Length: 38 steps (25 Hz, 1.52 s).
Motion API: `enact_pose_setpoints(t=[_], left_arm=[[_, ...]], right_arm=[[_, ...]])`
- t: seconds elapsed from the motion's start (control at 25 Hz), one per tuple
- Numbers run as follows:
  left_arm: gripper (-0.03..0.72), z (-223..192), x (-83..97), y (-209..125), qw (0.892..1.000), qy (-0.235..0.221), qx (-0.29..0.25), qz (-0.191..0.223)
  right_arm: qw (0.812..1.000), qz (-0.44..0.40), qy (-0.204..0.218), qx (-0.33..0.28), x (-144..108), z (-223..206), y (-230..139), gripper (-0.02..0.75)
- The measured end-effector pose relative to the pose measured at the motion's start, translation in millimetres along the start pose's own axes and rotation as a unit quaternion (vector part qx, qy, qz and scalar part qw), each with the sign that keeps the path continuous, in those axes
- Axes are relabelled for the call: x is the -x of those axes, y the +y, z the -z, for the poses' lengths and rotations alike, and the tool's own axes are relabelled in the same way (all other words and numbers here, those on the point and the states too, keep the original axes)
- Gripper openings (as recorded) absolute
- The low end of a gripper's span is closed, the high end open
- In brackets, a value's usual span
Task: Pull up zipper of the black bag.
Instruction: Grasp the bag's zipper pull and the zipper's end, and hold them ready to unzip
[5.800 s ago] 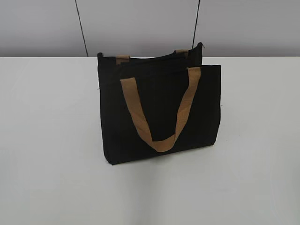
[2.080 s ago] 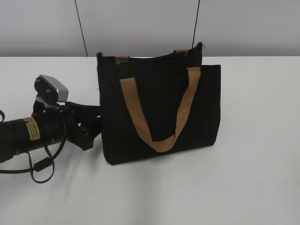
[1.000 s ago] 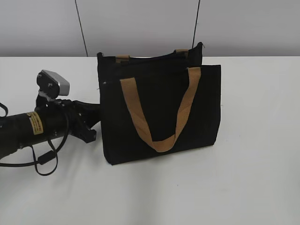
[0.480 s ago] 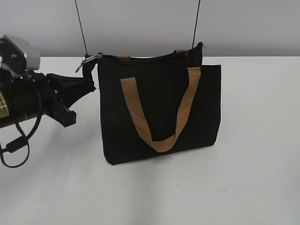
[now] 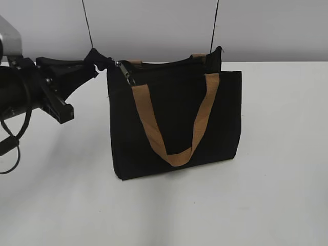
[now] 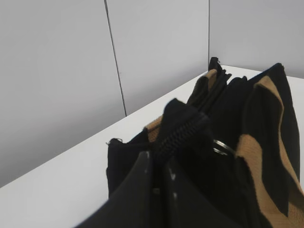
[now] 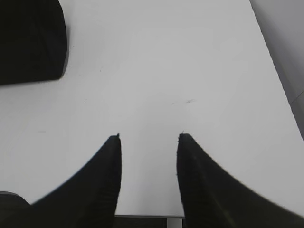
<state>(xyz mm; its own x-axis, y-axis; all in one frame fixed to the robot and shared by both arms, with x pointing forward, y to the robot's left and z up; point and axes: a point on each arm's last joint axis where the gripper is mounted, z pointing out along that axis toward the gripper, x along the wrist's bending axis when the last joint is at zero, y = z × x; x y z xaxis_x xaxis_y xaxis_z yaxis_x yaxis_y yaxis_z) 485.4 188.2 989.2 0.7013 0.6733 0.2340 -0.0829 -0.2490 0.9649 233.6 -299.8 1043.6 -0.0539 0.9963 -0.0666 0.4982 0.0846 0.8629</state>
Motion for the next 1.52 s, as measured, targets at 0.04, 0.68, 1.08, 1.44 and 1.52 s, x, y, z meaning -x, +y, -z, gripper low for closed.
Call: enact_pose_setpoints(t=[0.04,0.68,1.08,1.44,1.52], left_arm=[[0.003,0,-0.1,1,1.0,0.0,0.002,-0.001],[0.003,1,-2.0,5,1.0,0.011,0.021,0.008],[0.003,1,-1.7,9,0.999,0.009,0.041,0.027],[0.003,2,-1.4,13,0.997,0.006,0.061,0.042],[0.003,2,-1.3,13,0.997,0.005,0.064,0.047]], right_arm=[[1.0,0.0,0.0,0.0,0,0,0,0.31],[0.977,0.099,0.189,-0.011,-30,-31,44,0.31],[0.929,0.117,0.352,-0.002,-61,-117,87,0.31],[0.89,0.177,0.42,-0.026,-110,-197,130,0.31],[0.88,0.189,0.436,-0.031,-126,-214,139,0.31]])
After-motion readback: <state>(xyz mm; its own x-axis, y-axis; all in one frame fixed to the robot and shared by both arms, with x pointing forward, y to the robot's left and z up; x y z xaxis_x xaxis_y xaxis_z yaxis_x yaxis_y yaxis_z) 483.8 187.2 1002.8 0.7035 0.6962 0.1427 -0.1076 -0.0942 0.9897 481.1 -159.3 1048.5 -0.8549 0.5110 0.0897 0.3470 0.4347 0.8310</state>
